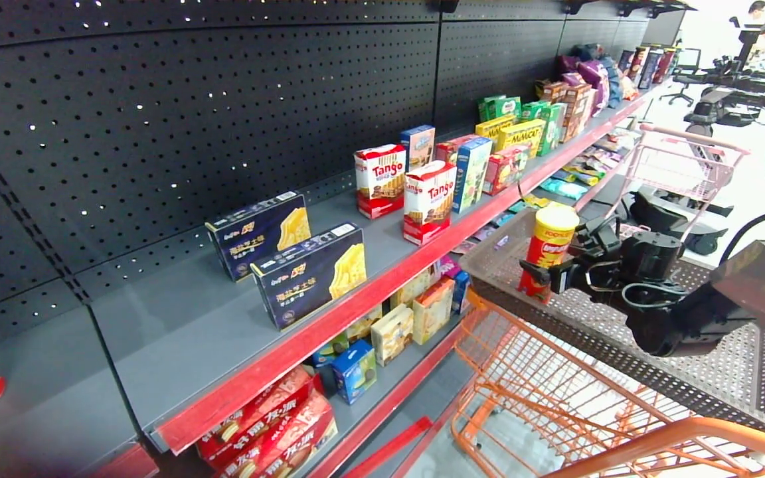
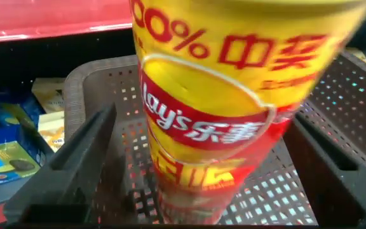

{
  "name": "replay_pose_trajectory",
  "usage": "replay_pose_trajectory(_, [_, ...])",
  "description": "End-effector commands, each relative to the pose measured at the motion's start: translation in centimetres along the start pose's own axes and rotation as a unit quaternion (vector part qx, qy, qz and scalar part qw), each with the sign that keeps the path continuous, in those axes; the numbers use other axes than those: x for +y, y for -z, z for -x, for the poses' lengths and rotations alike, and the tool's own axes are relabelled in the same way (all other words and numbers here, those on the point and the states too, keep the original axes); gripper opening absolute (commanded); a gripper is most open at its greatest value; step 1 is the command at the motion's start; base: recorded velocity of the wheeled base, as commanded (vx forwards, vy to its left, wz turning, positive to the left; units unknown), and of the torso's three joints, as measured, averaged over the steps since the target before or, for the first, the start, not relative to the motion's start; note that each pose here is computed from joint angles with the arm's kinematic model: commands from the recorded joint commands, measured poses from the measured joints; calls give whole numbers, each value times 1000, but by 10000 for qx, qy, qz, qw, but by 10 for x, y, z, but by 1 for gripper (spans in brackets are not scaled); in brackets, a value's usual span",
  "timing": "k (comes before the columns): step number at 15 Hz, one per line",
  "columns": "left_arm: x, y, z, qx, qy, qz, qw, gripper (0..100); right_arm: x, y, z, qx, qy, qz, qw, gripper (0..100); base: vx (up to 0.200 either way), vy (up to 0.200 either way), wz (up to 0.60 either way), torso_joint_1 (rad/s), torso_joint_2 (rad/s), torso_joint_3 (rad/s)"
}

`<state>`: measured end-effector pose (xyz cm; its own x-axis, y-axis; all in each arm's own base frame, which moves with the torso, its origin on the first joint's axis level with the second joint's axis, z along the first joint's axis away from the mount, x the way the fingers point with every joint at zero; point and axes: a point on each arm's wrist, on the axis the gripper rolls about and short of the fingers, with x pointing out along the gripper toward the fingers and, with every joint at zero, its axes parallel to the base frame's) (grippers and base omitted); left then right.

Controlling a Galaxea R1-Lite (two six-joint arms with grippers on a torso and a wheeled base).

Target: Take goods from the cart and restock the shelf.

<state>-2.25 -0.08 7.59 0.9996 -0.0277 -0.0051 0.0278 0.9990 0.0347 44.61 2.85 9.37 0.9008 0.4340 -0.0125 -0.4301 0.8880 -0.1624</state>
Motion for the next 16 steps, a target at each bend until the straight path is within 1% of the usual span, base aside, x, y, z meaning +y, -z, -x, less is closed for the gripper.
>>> replay_pose_trajectory(1, [0,0,0,-3,0,-2,10000,100,0,8,-7,4,-27,-2,10000,100,0,0,0,0,0,0])
replay_pose_trajectory(4, [0,0,0,-3,0,-2,10000,100,-3,9,-7,-4,14,19,10000,100,0,0,0,0,0,0])
replay_pose_trajectory(7, [0,0,0,-3,0,-2,10000,100,-4,17,-10,-31,26,23,10000,100,0,0,0,0,0,0])
replay_pose_trajectory(12, [0,0,0,-3,0,-2,10000,100,-10,16,-11,-90,52,43,9999,100,0,0,0,0,0,0])
replay_pose_trajectory(14, [0,0,0,-3,0,-2,10000,100,-14,15,-14,-212,-215,114,9995,100,0,0,0,0,0,0])
replay_pose_trajectory(15, [0,0,0,-3,0,-2,10000,100,-15,13,-14,-219,-214,125,9995,0,0,0,0,0,0,0])
replay_pose_trajectory(16, [0,0,0,-3,0,-2,10000,100,-17,12,-13,-225,-213,121,9994,0,0,0,0,0,0,0])
